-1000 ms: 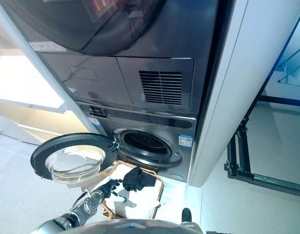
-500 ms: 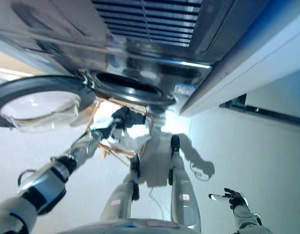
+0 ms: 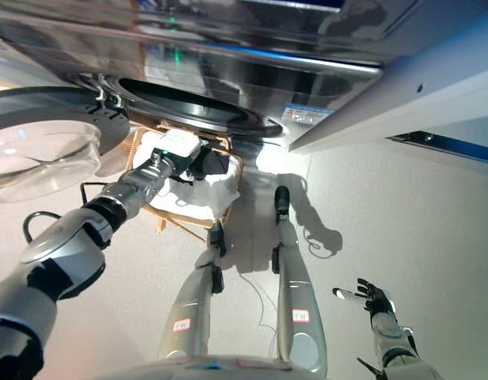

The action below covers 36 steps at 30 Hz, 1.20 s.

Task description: Put the clothes in the basket into the washing machine.

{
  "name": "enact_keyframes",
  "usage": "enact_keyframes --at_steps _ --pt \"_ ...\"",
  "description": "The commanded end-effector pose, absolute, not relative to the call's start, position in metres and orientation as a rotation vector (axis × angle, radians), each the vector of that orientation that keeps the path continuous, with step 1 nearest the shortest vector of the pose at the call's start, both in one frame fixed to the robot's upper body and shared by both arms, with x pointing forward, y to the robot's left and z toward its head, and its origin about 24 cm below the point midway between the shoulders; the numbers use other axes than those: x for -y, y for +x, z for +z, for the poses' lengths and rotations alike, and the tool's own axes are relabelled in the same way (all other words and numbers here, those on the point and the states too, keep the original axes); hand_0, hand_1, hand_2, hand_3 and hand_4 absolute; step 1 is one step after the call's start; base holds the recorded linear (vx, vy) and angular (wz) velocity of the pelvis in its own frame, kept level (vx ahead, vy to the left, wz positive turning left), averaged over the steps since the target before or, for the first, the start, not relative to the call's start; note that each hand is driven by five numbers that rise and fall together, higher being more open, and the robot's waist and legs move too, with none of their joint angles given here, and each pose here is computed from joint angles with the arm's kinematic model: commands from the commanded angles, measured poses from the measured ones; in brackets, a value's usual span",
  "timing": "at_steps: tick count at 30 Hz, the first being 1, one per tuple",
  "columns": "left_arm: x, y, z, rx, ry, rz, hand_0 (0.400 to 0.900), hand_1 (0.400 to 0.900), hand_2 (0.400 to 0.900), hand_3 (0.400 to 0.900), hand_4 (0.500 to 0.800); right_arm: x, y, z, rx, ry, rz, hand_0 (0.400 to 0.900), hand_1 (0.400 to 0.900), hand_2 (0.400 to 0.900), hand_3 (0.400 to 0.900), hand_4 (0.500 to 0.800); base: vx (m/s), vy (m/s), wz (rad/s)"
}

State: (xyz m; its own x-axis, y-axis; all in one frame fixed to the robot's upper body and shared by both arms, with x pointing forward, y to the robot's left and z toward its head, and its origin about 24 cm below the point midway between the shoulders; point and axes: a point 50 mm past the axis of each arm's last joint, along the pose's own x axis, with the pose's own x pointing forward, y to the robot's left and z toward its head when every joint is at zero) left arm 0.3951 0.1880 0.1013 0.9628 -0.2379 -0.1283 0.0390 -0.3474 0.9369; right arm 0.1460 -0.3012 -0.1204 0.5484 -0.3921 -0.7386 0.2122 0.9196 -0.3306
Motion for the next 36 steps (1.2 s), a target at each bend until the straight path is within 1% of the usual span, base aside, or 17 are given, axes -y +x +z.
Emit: enact_keyframes --at_steps 1,8,10,14,19,21,24,28,33,36 --pt "-0.216 0.404 0.144 0.165 1.989 -0.145 0.9 0.9 0.9 0.9 0.8 0.321 0.109 -0.124 -1.013 -0.223 -0.452 0.9 0.9 0.9 0.9 0.8 0.036 0.05 -0.04" --pt "-0.218 0.411 0.168 0.174 2.069 -0.101 0.9 0.9 0.9 0.9 0.8 0.318 0.106 -0.126 -1.02 -0.193 -0.455 0.9 0.9 0.9 0.9 0.8 0.037 0.075 -0.06" --pt "-0.224 0.411 0.172 0.146 2.119 -0.095 0.9 0.9 0.9 0.9 0.8 0.317 0.109 -0.126 -1.013 -0.187 -0.451 0.9 0.9 0.9 0.9 0.8 0.039 0.096 -0.04" --pt "-0.232 0.412 0.182 0.112 2.139 -0.068 0.9 0.9 0.9 0.9 0.8 0.314 0.119 -0.124 -0.984 -0.165 -0.446 0.9 0.9 0.9 0.9 0.8 0.086 0.11 -0.09" --pt "-0.244 0.411 0.187 0.065 2.135 -0.033 0.9 0.9 0.9 0.9 0.8 0.315 0.12 -0.123 -0.978 -0.152 -0.449 0.9 0.9 0.9 0.9 0.8 0.02 0.099 -0.03" --pt "-0.244 0.411 0.195 0.093 2.114 -0.012 0.9 0.9 0.9 0.9 0.8 0.314 0.122 -0.123 -0.967 -0.149 -0.441 0.9 0.9 0.9 0.9 0.8 0.0 0.064 0.01" --pt "-0.244 0.411 0.195 0.099 2.11 -0.011 0.9 0.9 0.9 0.9 0.8 0.311 0.122 -0.124 -0.973 -0.149 -0.437 0.9 0.9 0.9 0.9 0.8 0.026 0.064 -0.06" --pt "-0.237 0.413 0.202 0.13 2.092 0.001 0.9 0.9 0.9 0.9 0.8 0.313 0.133 -0.12 -0.947 -0.15 -0.443 0.9 0.9 0.9 0.9 0.8 -0.017 0.065 0.0" --pt "-0.229 0.416 0.21 0.158 2.054 0.031 0.9 0.9 0.9 0.9 0.8 0.313 0.131 -0.121 -0.948 -0.133 -0.464 0.9 0.9 0.9 0.9 0.8 -0.024 0.05 0.0" --pt "-0.229 0.417 0.218 0.173 1.987 0.076 0.9 0.9 0.9 0.9 0.8 0.313 0.124 -0.123 -0.954 -0.113 -0.481 0.9 0.9 0.9 0.9 0.8 -0.027 0.056 0.0"
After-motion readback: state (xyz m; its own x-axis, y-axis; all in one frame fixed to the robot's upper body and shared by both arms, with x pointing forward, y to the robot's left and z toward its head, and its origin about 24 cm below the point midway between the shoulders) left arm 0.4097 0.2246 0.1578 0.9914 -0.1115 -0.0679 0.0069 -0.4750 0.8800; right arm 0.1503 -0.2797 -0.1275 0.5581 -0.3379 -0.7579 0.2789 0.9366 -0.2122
